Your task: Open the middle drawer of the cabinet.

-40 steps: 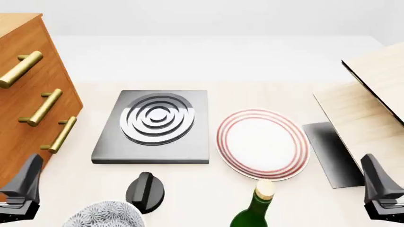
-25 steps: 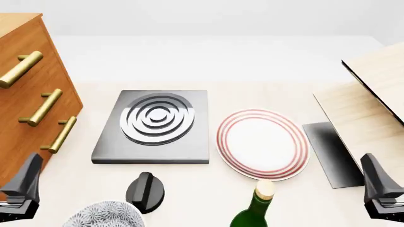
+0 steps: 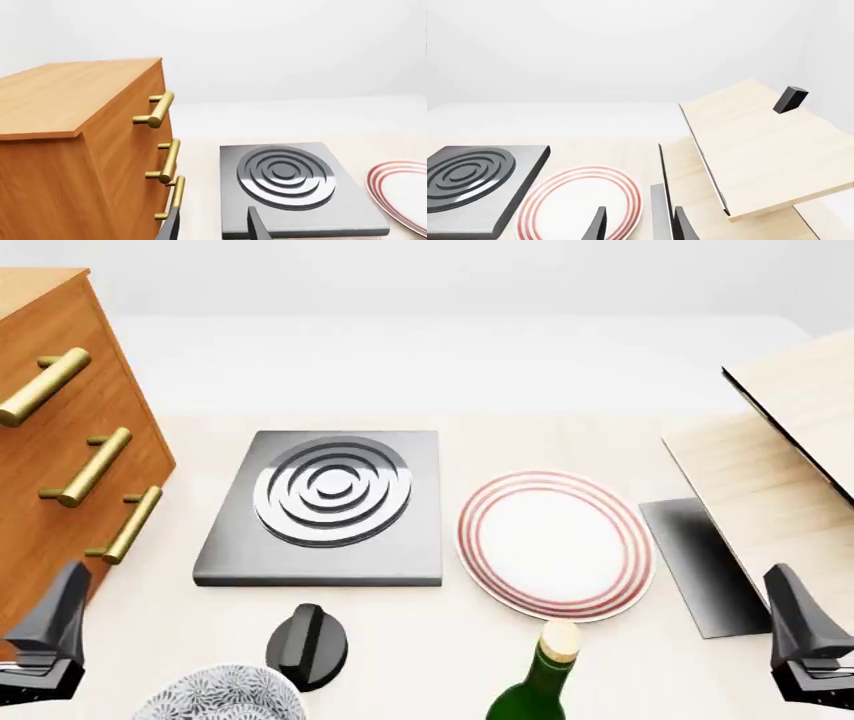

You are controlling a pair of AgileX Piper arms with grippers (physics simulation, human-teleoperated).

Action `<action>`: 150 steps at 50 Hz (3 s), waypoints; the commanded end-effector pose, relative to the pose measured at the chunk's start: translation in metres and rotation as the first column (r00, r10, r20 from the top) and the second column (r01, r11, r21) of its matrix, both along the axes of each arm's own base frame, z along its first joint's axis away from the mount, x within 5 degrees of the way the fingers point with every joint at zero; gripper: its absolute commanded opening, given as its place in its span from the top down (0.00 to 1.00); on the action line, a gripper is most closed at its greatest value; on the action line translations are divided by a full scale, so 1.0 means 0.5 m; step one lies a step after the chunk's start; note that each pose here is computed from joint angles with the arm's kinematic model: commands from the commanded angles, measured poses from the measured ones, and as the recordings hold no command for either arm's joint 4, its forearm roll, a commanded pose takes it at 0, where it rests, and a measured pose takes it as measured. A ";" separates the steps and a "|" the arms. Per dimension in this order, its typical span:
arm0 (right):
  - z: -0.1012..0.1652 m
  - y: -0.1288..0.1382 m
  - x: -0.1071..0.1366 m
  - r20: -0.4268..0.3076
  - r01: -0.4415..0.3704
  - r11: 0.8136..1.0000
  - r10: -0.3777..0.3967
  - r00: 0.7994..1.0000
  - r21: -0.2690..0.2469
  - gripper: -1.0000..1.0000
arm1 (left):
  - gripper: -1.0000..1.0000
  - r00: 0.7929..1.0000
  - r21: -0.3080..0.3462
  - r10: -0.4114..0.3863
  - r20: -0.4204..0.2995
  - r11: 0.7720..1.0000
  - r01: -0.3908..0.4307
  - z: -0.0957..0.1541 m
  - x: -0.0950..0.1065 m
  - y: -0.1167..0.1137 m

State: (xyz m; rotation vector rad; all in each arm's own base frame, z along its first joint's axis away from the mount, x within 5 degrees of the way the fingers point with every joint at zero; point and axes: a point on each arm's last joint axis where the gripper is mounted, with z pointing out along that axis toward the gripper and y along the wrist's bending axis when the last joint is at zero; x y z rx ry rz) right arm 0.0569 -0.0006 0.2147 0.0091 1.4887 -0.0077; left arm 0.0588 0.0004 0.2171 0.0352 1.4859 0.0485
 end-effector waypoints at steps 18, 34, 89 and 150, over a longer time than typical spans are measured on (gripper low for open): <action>0.000 0.000 0.000 0.001 -0.003 1.000 0.003 1.000 -0.001 0.00 | 0.00 0.999 0.155 -0.024 0.023 0.988 0.020 0.059 0.022 -0.005; 0.000 0.000 0.000 0.001 -0.003 1.000 0.003 1.000 -0.001 0.00 | 0.00 0.999 0.286 -0.040 0.017 0.957 0.034 0.094 0.034 -0.010; 0.000 0.000 0.000 0.001 -0.003 1.000 0.003 1.000 -0.001 0.00 | 0.00 0.999 0.700 -0.008 -0.034 0.713 0.029 0.066 0.095 -0.014; 0.000 0.000 0.000 0.001 -0.002 1.000 0.002 1.000 -0.001 0.00 | 0.00 0.990 0.845 0.079 -0.116 0.532 0.056 -0.058 0.189 0.002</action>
